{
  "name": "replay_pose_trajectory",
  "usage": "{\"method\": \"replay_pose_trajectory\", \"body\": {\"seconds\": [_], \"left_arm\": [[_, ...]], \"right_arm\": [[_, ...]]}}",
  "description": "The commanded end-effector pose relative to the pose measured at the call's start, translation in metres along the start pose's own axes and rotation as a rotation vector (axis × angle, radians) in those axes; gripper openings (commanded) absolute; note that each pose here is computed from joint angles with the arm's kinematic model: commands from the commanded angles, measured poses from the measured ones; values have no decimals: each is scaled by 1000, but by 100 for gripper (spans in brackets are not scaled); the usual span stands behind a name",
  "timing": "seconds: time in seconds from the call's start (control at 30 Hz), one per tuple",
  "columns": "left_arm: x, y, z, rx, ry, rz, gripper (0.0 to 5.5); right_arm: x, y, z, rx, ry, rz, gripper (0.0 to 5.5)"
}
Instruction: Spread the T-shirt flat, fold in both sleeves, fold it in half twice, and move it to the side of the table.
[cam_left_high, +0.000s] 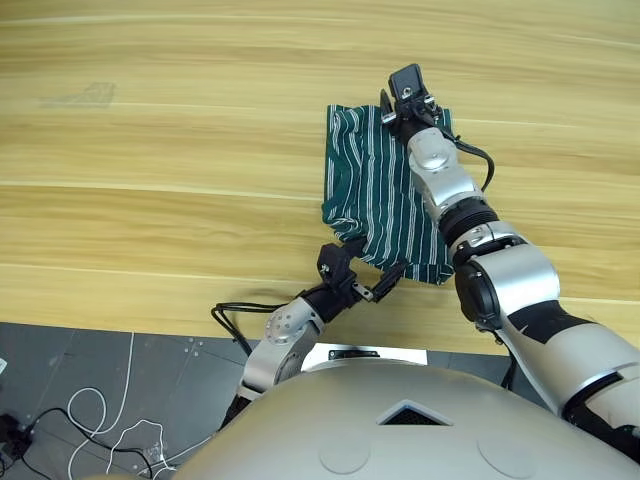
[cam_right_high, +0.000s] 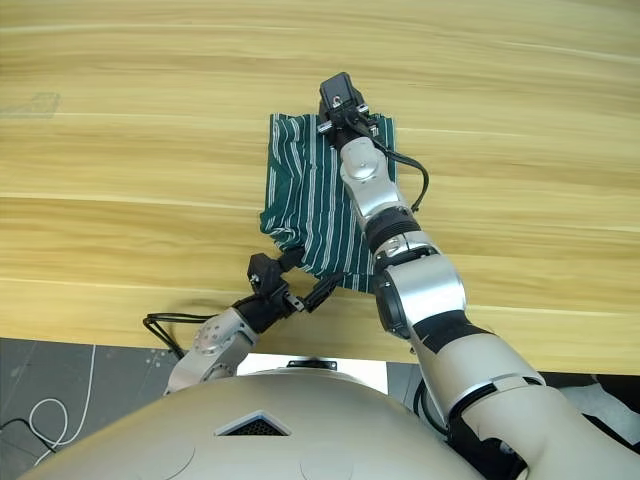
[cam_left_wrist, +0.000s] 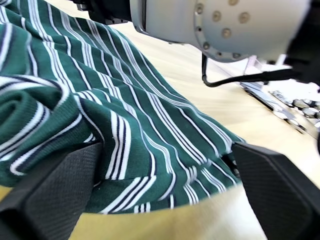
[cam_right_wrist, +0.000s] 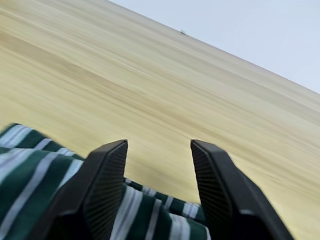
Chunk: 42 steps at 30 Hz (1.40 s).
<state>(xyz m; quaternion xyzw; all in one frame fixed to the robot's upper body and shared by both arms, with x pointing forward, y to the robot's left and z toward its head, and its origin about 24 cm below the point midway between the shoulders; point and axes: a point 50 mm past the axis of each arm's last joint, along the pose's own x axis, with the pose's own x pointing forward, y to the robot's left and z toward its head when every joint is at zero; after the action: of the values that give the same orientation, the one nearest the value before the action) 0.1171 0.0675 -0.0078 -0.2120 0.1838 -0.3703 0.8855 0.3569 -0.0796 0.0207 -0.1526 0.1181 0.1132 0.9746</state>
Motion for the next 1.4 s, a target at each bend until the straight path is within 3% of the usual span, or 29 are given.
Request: {"method": "replay_pose_trajectory", "body": {"seconds": [0.03, 0.17, 0.33, 0.47, 0.7, 0.93, 1.1, 1.2, 1.4], "left_arm": [[-52, -2, -28, -116, 115, -11, 469], [-58, -7, -4, -166, -93, -104, 469], [-62, -8, -7, -182, -102, -110, 469], [-65, -5, 15, -168, -209, -164, 469], [-38, 6, 79, -33, -488, -198, 469], [56, 50, 95, 178, -162, 177, 469], [121, 66, 107, 340, -42, 257, 469], [141, 70, 99, 374, 6, 234, 469], [151, 83, 92, 331, 27, 265, 469]], "right_arm": [[0, -8, -2, 10, -3, -29, 233], [-10, -20, -7, 39, -89, -51, 233], [-70, -15, -49, 129, -62, -33, 233], [-103, -4, -60, 161, -12, -31, 233], [-108, 1, -77, 225, 92, -104, 233], [-100, 1, -69, 215, 63, -101, 233], [-99, 6, -74, 206, 73, -92, 233], [-98, 10, -74, 195, 69, -77, 233], [-97, 12, -76, 193, 68, -75, 233]]}}
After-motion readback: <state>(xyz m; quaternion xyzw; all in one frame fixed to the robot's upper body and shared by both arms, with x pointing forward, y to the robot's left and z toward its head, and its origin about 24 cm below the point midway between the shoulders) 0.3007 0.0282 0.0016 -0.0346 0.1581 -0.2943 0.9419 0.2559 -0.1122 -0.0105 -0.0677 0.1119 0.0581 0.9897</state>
